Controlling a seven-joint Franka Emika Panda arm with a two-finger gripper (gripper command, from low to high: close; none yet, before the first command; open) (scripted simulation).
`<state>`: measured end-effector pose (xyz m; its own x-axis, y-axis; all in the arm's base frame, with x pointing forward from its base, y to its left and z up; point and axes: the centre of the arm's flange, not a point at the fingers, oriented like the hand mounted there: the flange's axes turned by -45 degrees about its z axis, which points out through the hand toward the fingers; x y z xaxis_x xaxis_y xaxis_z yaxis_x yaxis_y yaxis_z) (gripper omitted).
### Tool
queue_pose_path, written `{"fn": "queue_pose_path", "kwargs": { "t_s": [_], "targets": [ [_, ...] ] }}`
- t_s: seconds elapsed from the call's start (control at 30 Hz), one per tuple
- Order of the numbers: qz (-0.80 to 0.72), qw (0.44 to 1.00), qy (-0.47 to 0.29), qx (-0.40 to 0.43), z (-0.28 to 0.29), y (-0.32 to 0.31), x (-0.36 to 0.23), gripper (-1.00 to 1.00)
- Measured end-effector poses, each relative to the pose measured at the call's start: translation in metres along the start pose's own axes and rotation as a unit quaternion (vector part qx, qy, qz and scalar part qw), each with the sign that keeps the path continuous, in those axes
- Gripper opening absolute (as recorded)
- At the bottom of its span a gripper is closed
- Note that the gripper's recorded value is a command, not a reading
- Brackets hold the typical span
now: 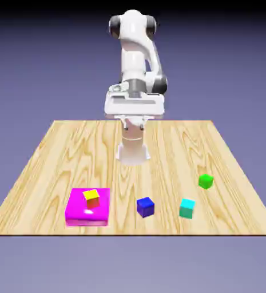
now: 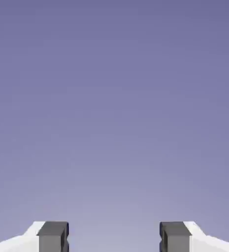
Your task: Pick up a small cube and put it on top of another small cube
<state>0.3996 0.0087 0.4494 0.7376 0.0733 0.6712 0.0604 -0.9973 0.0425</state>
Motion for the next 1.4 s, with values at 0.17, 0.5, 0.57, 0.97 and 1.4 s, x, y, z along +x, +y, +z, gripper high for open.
{"fn": "queue_pose_path", "kwargs": {
  "t_s": [0.17, 0.5, 0.57, 0.97, 1.4],
  "targets": [
    [-0.041, 0.992, -0.122, 0.009, 0.057, -0.016, 0.001, 0.00],
    [-0.122, 0.926, -0.355, 0.024, 0.166, -0.051, -0.028, 0.00],
    [-0.136, 0.906, -0.399, 0.027, 0.186, -0.057, -0.038, 0.00],
    [-0.201, 0.777, -0.596, 0.036, 0.282, -0.083, -0.121, 0.00],
    [-0.014, 0.788, -0.615, 0.013, 0.262, 0.044, -0.050, -1.00]
  ]
}}
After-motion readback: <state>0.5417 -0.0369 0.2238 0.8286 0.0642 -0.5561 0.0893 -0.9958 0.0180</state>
